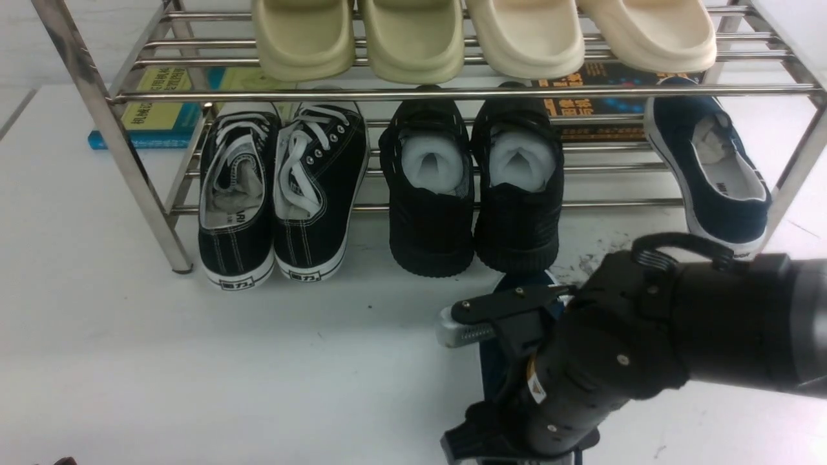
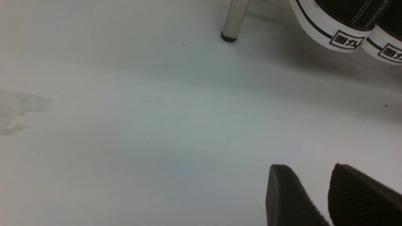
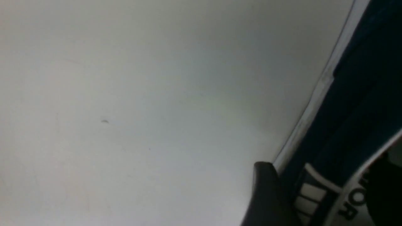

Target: Take the shoes off the shelf with your hand on the white table.

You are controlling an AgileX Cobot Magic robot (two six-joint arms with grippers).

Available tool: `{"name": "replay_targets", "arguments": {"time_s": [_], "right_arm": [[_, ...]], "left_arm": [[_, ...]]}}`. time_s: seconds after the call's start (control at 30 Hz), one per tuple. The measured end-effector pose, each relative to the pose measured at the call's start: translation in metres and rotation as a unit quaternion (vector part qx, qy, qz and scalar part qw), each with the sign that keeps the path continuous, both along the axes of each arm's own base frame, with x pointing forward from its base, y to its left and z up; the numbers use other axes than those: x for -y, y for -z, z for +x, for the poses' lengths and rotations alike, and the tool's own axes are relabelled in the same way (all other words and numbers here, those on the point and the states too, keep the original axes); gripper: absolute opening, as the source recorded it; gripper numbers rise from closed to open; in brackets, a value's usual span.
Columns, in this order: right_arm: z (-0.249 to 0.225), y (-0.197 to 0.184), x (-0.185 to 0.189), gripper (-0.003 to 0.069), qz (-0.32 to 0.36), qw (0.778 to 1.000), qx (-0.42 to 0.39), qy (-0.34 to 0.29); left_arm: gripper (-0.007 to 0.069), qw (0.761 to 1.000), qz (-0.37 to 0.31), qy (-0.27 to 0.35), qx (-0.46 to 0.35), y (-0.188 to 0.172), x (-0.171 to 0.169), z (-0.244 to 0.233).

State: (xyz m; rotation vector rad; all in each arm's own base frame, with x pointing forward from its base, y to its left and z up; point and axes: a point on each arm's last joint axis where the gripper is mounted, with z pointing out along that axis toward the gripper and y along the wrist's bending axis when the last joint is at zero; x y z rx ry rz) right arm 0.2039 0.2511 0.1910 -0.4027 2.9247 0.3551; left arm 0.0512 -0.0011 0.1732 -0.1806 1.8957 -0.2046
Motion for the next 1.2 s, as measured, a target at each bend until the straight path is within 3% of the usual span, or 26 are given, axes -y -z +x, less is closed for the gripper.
{"name": "replay_targets", "arguments": {"time_s": [0.2, 0.53, 0.8, 0.97, 1.2], "right_arm": [[0.004, -0.047, -0.006, 0.0519, -0.006, 0.999, 0.006, -0.045], [-0.002, -0.129, 0.002, 0.0521, -0.013, 0.991, 0.038, -0.130], [-0.016, -0.180, 0.034, 0.0496, -0.018, 0.979, 0.133, -0.154], [-0.027, -0.204, 0.054, 0.0373, -0.010, 0.973, 0.177, -0.148], [-0.047, -0.233, 0.082, 0.0043, 0.012, 0.963, 0.231, -0.137]], "left_arm": [[0.0240, 1.000, 0.000, 0.000, 0.000, 0.000, 0.000, 0.000], [0.0240, 1.000, 0.000, 0.000, 0.000, 0.000, 0.000, 0.000], [0.0240, 1.000, 0.000, 0.000, 0.000, 0.000, 0.000, 0.000], [0.0240, 1.000, 0.000, 0.000, 0.000, 0.000, 0.000, 0.000], [0.0240, 1.000, 0.000, 0.000, 0.000, 0.000, 0.000, 0.000]]}}
